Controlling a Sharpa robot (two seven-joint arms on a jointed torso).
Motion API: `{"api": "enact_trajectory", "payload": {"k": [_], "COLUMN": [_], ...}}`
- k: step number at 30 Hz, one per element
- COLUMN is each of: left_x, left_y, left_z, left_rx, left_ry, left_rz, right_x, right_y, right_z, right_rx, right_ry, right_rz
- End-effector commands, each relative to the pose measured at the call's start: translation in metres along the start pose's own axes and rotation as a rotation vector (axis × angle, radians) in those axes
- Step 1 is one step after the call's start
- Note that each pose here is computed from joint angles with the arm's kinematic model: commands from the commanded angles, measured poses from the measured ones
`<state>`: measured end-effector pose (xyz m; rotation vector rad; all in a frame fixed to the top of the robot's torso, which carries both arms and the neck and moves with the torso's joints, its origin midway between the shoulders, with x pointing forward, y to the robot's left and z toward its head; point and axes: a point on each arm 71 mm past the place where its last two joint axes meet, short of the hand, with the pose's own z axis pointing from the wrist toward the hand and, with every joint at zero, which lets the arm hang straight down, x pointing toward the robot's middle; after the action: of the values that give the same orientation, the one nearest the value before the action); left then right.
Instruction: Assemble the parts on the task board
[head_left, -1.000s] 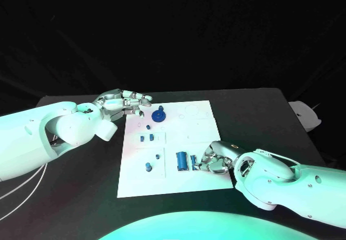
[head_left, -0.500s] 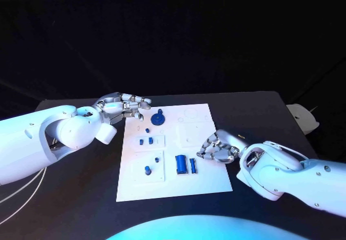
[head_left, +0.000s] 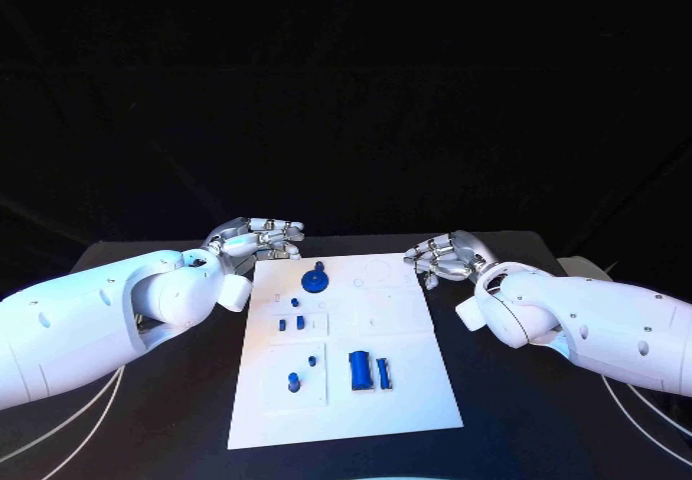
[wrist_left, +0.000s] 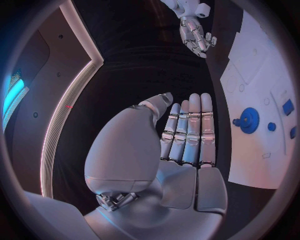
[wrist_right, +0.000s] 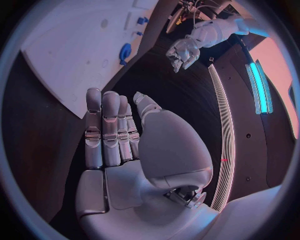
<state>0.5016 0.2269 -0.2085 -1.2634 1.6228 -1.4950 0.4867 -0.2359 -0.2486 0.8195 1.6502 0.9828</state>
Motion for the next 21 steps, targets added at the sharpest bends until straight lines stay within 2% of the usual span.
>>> {"api": "enact_trajectory", "payload": {"k": [1, 7, 13, 14, 21], "left_x": [-0.0076, -0.0095, -0.009, -0.0057, -0.0006], "left_y": [-0.0022, 0.0057, 0.014, 0.0166, 0.0191], "left_z": [0.0066, 0.0201, 0.0283, 0.0281, 0.0241], "left_rx": [0.08, 0.113, 0.141, 0.079, 0.091], "left_ry": [-0.101, -0.162, -0.208, -0.152, -0.18], "left_rz": [-0.067, -0.09, -0.089, -0.074, -0.054], "right_x": [-0.001, -0.001, -0.003, -0.005, 0.002], "right_y": [0.005, 0.008, 0.008, 0.005, 0.01], "right_z": [0.013, 0.033, 0.042, 0.041, 0.034], "right_rx": [-0.066, -0.094, -0.107, -0.066, -0.083], "right_ry": [0.008, 0.017, 0.018, -0.02, -0.051], "right_rz": [0.193, 0.251, 0.285, 0.21, 0.252]}}
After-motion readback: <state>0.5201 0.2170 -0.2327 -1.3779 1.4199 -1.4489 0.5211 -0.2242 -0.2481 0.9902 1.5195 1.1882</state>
